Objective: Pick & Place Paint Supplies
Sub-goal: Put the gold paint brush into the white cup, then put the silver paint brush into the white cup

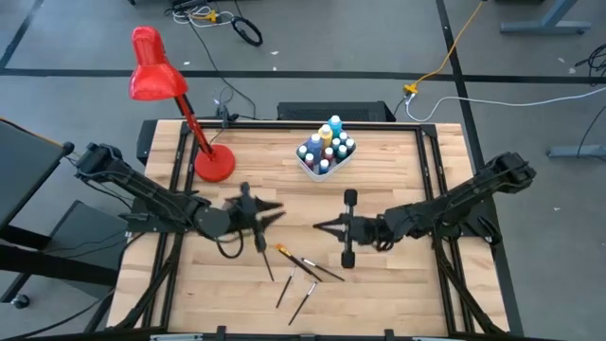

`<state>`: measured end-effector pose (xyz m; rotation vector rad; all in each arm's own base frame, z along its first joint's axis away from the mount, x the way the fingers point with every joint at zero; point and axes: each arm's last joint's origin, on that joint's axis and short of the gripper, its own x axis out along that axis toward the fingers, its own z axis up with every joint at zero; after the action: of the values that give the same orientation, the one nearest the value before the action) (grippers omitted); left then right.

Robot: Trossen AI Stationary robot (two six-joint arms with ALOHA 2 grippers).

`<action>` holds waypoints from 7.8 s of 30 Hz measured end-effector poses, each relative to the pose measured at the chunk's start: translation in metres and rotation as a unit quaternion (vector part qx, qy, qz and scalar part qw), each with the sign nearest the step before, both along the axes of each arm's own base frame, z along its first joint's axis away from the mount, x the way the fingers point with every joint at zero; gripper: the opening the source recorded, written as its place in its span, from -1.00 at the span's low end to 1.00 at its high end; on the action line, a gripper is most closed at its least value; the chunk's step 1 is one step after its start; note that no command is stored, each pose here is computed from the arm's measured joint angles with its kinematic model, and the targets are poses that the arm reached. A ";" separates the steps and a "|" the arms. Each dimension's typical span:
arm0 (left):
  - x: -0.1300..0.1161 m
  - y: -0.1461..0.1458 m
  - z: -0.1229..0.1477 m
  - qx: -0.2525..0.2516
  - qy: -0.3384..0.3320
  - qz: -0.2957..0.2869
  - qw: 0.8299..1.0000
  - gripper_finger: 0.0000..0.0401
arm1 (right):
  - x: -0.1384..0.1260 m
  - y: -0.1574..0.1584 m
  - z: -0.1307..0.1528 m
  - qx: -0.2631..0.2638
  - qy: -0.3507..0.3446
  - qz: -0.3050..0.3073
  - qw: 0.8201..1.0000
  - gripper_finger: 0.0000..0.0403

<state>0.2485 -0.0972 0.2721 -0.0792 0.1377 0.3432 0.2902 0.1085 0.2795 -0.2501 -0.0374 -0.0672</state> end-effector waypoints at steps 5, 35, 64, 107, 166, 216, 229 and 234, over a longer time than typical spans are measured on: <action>0.029 -0.010 -0.012 0.048 -0.037 -0.048 0.997 -0.49 | -0.006 -0.015 -0.014 0.035 -0.065 0.010 0.997 -1.00; 0.087 0.020 -0.013 0.035 -0.112 -0.146 0.982 -0.05 | -0.006 -0.024 -0.015 0.044 -0.079 0.033 0.995 -1.00; 0.090 0.029 -0.015 0.044 -0.100 -0.153 0.982 -0.88 | 0.000 -0.041 -0.018 0.038 -0.065 0.014 0.997 -0.92; -0.106 0.002 0.049 0.041 0.100 -0.049 0.993 -0.91 | -0.001 -0.015 -0.087 0.214 0.211 0.052 0.952 -0.21; -0.113 0.009 0.035 0.031 0.064 -0.022 0.997 -0.45 | 0.067 0.018 -0.182 0.161 0.361 -0.041 0.918 -0.24; -0.113 0.009 0.035 0.027 0.063 -0.022 0.997 -0.45 | 0.069 0.026 -0.195 0.130 0.368 0.001 0.921 -0.64; -0.113 0.009 0.036 0.025 0.061 -0.022 0.998 -0.45 | 0.062 0.023 -0.172 0.115 0.379 0.027 0.918 -0.98; -0.110 0.007 0.040 0.000 0.030 -0.024 0.999 -0.45 | 0.057 0.021 -0.124 0.108 0.333 0.043 0.936 -0.99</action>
<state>0.1383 -0.0906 0.3126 -0.0657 0.1979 0.2979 0.3470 0.1297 0.1555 -0.0410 0.6331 0.1036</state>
